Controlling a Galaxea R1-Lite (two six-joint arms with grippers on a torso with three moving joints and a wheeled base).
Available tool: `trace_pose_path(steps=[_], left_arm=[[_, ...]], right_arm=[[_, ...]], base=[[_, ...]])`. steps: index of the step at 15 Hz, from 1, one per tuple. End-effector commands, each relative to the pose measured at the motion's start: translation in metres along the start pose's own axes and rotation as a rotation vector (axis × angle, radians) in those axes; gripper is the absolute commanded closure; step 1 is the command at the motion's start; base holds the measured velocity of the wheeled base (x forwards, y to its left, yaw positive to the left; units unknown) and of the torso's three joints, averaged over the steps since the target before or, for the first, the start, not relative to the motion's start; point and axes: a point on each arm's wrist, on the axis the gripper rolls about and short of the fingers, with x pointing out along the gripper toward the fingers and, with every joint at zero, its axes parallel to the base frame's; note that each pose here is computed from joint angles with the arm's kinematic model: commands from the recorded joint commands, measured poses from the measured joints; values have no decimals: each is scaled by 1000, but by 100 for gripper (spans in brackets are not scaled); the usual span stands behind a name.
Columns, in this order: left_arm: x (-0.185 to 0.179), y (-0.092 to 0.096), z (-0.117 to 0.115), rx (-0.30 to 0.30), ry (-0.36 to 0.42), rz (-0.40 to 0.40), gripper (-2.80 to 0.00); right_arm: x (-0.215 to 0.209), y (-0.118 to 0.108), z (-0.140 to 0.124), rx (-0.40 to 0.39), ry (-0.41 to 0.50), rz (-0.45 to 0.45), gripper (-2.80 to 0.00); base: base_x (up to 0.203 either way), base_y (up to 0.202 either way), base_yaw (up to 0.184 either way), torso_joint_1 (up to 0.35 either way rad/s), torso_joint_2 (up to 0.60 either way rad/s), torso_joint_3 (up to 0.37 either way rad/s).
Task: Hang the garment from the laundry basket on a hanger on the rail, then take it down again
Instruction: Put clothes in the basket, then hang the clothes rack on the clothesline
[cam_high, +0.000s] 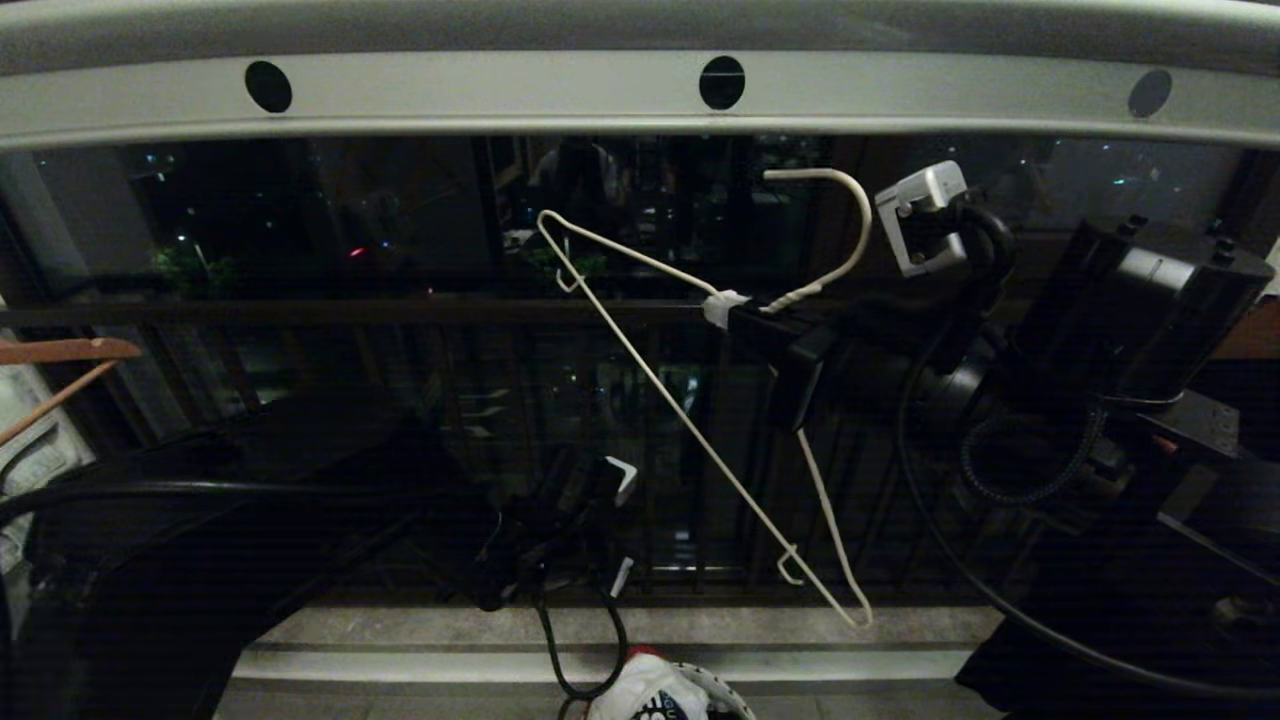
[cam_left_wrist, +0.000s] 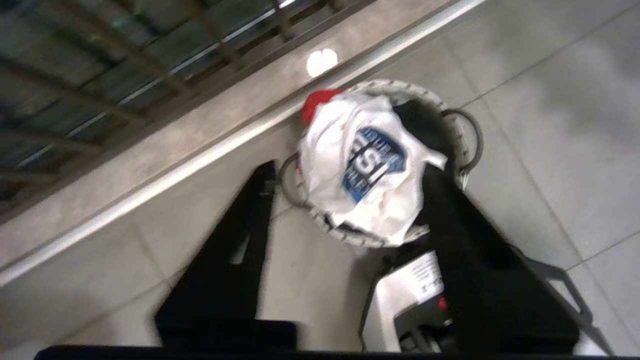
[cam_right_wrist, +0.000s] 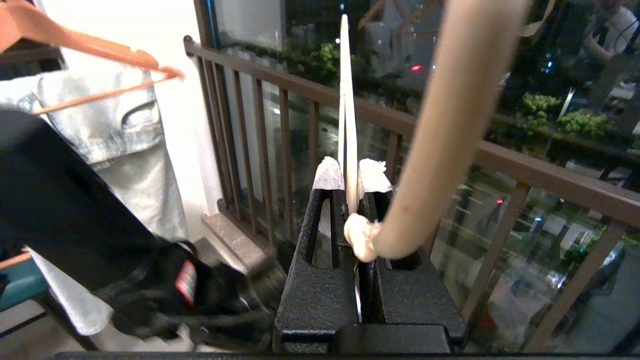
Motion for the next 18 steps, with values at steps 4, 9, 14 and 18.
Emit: trace_pose_path(steps=[4,9,14,18], left_arm=[[-108,9,17,-12,-127,31,0],[-177,14,31,-15,-210,29,0],[-258,8,25,61,-117,-11,0],[-306,11,24,70,-171,-12,0]], right_arm=[[6,2,-19,-7,54,10,0],[-20,32,-24,10,107,65,0],[-56,76,-1,-11,150,-12,0],[-74,87,21,-33,222,-35,0]], base=[[0,0,0,0,0,0],[0,0,0,0,0,0],[0,0,0,0,0,0],[0,0,0,0,0,0]])
